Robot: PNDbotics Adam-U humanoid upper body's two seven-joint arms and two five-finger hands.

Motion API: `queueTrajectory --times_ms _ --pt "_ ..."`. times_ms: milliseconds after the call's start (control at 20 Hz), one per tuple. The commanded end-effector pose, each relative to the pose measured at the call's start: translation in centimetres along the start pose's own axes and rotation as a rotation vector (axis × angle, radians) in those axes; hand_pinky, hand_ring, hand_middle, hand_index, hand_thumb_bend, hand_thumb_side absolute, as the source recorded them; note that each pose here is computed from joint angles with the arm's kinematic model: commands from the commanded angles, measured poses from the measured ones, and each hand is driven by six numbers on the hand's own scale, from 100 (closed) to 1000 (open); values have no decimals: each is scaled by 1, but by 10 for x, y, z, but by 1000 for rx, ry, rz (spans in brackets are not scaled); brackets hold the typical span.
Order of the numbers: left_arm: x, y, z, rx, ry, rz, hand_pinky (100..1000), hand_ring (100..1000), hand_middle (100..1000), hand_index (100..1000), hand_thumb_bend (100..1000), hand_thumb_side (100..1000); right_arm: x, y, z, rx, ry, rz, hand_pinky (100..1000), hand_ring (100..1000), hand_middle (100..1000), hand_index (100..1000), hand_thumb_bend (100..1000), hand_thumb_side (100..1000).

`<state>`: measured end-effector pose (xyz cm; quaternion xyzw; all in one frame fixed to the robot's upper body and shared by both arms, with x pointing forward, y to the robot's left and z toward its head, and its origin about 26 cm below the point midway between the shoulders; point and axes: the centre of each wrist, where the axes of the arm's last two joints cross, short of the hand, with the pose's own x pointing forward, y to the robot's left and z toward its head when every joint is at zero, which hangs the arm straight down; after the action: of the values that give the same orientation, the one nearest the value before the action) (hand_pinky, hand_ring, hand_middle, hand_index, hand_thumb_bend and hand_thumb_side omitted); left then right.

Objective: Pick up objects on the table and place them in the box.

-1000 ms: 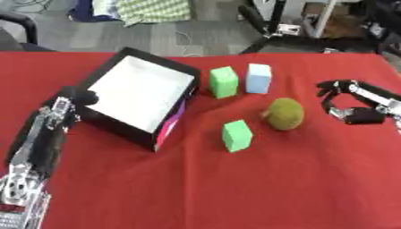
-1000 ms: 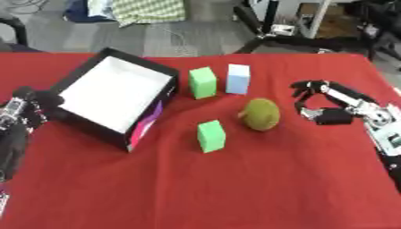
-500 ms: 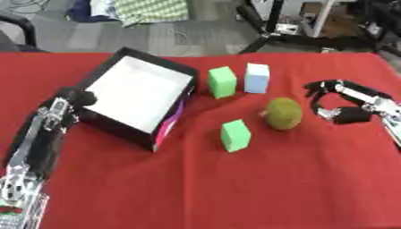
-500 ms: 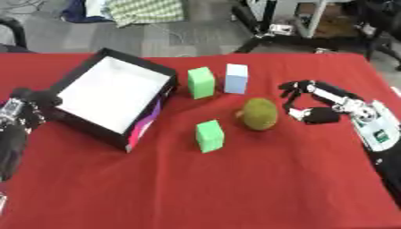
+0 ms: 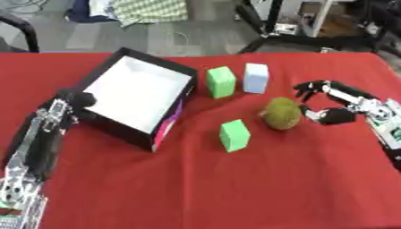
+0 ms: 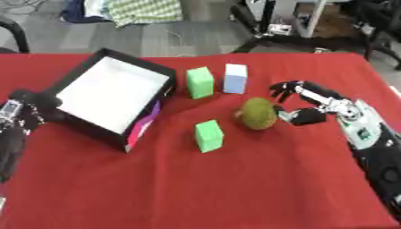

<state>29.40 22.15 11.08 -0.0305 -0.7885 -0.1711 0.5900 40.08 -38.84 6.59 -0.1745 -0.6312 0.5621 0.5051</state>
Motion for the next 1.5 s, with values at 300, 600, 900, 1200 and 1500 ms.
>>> queueTrajectory --times_ms 300,600,900,1200,1500 --pt "7 0 -4 -10 -31 -3 738 801 645 709 100 879 1 -3 -10 -5 19 61 966 729 756 888 100 412" --pt "8 -1 -4 -14 -32 1 739 801 645 709 100 880 6 2 -19 -5 15 89 957 720 741 822 100 210" --pt "8 -2 -5 -17 -34 3 739 801 645 709 100 880 9 7 -25 -46 12 103 946 699 710 726 100 206" --pt "8 -2 -5 -19 -35 4 739 801 646 709 100 880 11 14 -30 -96 9 124 925 660 644 532 100 199" --pt "8 -2 -5 -18 -35 4 739 801 646 709 100 880 17 8 -32 -228 -35 144 901 611 565 340 100 202"
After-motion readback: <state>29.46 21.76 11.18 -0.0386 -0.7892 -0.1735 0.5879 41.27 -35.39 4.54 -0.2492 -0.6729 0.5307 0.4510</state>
